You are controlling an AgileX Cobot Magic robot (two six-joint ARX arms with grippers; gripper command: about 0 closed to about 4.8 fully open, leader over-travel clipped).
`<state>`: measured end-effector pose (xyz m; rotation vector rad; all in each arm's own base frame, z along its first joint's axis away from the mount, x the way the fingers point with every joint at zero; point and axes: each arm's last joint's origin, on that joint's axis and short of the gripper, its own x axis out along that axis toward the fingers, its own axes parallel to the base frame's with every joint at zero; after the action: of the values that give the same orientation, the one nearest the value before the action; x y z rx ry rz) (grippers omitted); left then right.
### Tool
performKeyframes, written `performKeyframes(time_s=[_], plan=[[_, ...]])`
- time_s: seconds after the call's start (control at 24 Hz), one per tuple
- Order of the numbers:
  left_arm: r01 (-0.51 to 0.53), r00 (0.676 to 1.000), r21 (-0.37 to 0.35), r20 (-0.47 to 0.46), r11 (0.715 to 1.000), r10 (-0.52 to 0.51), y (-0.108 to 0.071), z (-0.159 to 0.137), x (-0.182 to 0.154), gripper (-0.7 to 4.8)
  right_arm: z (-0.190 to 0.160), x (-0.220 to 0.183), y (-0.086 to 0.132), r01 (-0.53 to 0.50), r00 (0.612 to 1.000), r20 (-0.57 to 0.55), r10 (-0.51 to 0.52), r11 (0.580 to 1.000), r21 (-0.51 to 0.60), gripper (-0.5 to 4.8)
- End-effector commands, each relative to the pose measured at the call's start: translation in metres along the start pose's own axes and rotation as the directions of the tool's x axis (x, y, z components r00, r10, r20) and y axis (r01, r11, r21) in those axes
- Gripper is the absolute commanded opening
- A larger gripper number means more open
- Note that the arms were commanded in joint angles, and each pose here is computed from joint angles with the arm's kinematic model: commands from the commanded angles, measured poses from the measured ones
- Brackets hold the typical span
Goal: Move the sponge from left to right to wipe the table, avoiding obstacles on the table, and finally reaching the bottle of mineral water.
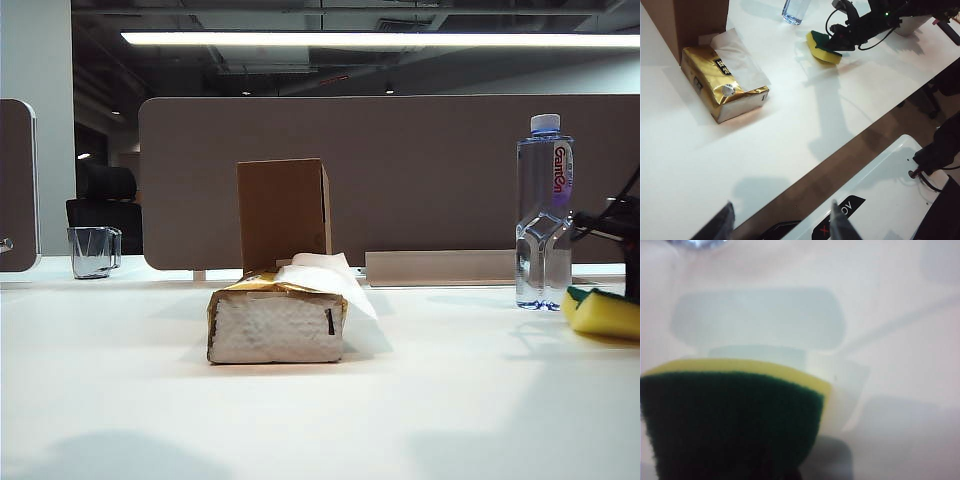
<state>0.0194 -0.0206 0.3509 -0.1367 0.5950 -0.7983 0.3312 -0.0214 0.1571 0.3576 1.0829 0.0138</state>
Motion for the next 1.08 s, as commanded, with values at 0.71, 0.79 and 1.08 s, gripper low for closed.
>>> performKeyframes(time_s=[0.71,0.79,1.08], plan=[[0.009,1.000,0.006,0.003,1.000,-0.009,-0.001,0.000,-0.001,2.46,0.027,0.000,0.005,0.002,1.000,-0.008,-0.002,1.000,0.001,1.32],[0.009,1.000,0.006,0.003,1.000,-0.009,-0.001,0.000,-0.001,2.46,0.030,-0.010,0.008,-0.006,1.000,0.024,0.006,1.000,-0.007,1.75],[0.009,1.000,0.005,0.003,1.000,-0.009,-0.001,0.000,-0.001,2.46,0.039,-0.030,0.016,-0.036,0.995,0.092,0.039,0.999,-0.027,2.57]])
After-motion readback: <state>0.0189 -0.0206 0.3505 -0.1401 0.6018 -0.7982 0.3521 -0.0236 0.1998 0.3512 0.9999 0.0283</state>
